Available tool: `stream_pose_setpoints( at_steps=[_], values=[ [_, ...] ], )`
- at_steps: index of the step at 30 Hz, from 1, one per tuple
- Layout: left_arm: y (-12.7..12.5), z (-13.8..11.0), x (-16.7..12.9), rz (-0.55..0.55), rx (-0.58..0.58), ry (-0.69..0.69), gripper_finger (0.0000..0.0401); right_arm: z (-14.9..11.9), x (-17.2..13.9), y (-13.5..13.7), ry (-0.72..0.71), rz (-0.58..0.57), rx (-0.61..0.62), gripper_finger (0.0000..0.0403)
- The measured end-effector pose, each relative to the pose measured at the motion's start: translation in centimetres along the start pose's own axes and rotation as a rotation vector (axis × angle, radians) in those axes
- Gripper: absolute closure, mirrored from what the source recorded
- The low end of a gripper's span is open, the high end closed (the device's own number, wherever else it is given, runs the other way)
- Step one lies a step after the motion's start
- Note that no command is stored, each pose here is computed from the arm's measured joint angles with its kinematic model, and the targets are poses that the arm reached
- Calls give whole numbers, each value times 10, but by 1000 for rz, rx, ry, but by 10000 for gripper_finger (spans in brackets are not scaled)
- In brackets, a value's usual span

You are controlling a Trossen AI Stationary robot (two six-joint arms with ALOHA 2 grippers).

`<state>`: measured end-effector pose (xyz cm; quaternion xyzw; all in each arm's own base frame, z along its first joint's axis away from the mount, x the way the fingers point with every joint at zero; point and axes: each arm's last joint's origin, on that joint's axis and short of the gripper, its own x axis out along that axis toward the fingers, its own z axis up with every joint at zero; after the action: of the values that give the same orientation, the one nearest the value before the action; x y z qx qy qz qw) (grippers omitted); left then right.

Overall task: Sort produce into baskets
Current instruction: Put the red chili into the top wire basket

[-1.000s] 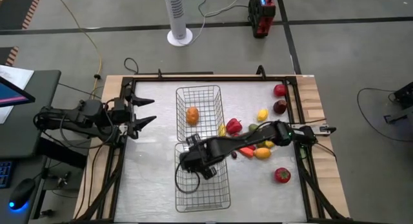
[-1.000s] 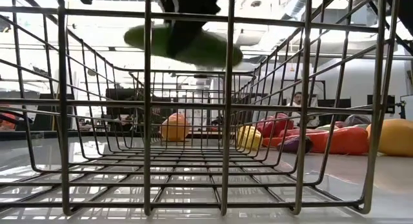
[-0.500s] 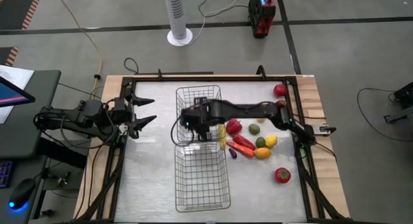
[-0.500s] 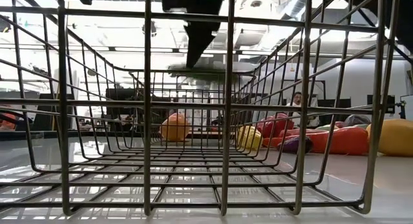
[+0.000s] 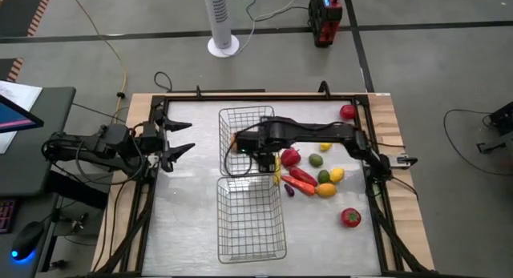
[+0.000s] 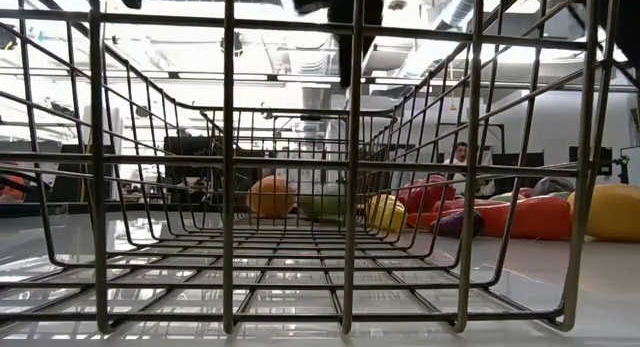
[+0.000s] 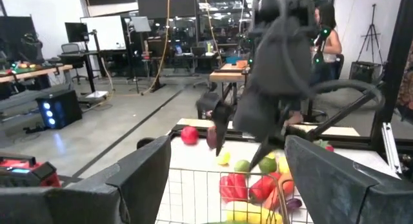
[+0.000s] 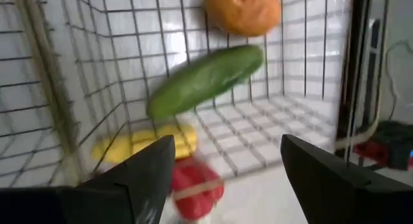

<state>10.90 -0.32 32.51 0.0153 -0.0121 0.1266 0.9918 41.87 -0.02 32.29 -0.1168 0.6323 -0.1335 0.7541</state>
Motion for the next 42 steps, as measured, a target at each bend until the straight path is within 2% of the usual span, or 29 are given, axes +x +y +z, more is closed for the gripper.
stream_pose_setpoints(
  at_steps=[5,10,13,17,22,29,42],
  values=[
    [0,0,0,-2,-25,2,109,-27,-30,8,-51,-29,60,91],
    [0,-1,0,-7,-29,8,109,-66,-32,19,-95,-53,145,91],
    [0,-1,0,-7,-30,7,109,-93,-20,24,-122,-39,201,91],
    [0,-1,0,7,-30,7,109,-127,7,28,-141,42,287,91],
    [1,-1,0,25,-30,7,109,-155,44,32,-160,93,383,92],
    [1,-1,0,25,-29,7,109,-168,88,47,-104,157,399,92],
    [1,-2,0,25,-24,20,109,-164,127,65,34,193,348,92]
  ],
)
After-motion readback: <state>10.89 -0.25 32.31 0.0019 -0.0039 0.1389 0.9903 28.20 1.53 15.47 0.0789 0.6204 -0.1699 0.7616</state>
